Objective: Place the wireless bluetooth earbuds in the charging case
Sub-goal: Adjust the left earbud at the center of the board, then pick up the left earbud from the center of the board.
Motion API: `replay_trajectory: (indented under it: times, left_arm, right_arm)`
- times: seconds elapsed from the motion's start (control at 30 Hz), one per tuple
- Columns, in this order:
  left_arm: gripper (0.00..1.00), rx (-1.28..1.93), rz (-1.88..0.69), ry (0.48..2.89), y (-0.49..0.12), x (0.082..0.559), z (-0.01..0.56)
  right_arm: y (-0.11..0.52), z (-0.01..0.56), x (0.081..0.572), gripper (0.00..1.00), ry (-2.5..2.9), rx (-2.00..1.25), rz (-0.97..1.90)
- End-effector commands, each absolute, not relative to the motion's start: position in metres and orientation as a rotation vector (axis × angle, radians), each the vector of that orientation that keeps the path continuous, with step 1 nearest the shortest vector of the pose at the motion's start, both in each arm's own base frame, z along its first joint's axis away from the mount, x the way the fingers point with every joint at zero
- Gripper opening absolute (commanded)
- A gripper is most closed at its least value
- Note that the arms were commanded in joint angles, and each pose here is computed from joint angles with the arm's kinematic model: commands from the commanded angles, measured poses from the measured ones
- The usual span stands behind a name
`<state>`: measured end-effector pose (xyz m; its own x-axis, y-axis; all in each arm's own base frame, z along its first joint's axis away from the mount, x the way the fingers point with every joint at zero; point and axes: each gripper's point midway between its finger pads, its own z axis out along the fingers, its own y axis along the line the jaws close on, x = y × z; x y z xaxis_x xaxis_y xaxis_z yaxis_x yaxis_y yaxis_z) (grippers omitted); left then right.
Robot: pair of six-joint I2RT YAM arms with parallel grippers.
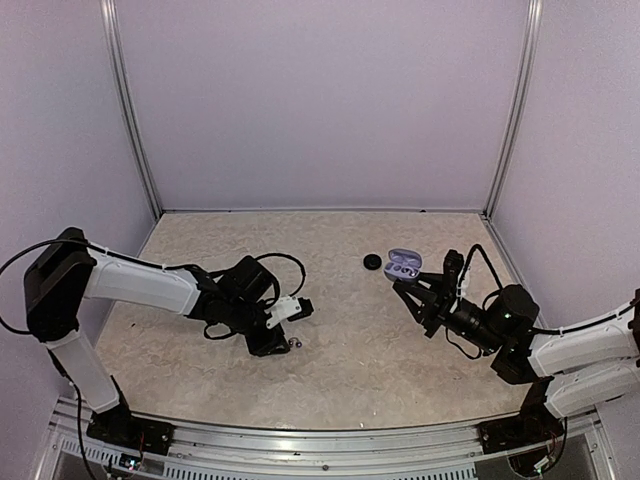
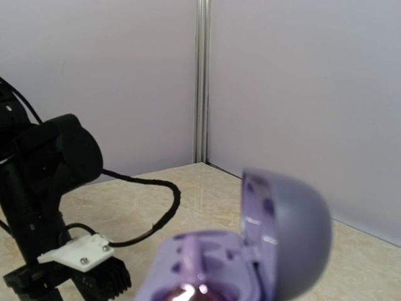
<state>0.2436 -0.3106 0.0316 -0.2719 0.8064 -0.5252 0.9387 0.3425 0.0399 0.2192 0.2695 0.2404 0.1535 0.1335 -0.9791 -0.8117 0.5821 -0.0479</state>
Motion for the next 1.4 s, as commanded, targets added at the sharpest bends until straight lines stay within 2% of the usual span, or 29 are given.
replay_trajectory:
  times: [0.0,0.43,0.67,0.8,1.03,1.17,1.37]
  left_arm:
    - [0.46,1.489,-0.303,2.206,-0.31,0.251,0.033]
    - [0.4,1.445,-0.079,2.243,-0.302,0.29,0.017]
    - [0.39,1.418,-0.14,2.16,-0.327,0.311,0.031]
    - [0.39,1.47,-0.093,2.189,-0.313,0.307,0.026]
    - [0.51,1.731,-0.088,2.047,-0.319,0.278,0.066]
    - [0.58,1.893,-0.062,2.012,-0.322,0.262,0.065]
    - [0.61,2.027,-0.02,2.013,-0.335,0.264,0.051]
  right_arm:
    - [0.263,0.241,0.221,0.0,1.234,-0.663,0.747]
    - [0.26,0.242,0.221,0.0,1.234,-0.656,0.733]
    - [0.259,0.24,0.222,0.0,1.237,-0.657,0.732]
    - [0.258,0.242,0.222,0.0,1.236,-0.657,0.725]
    - [0.258,0.243,0.221,0.0,1.236,-0.658,0.727]
    - [0.257,0.243,0.221,0.0,1.236,-0.652,0.729]
    - [0.254,0.245,0.219,0.0,1.236,-0.645,0.73]
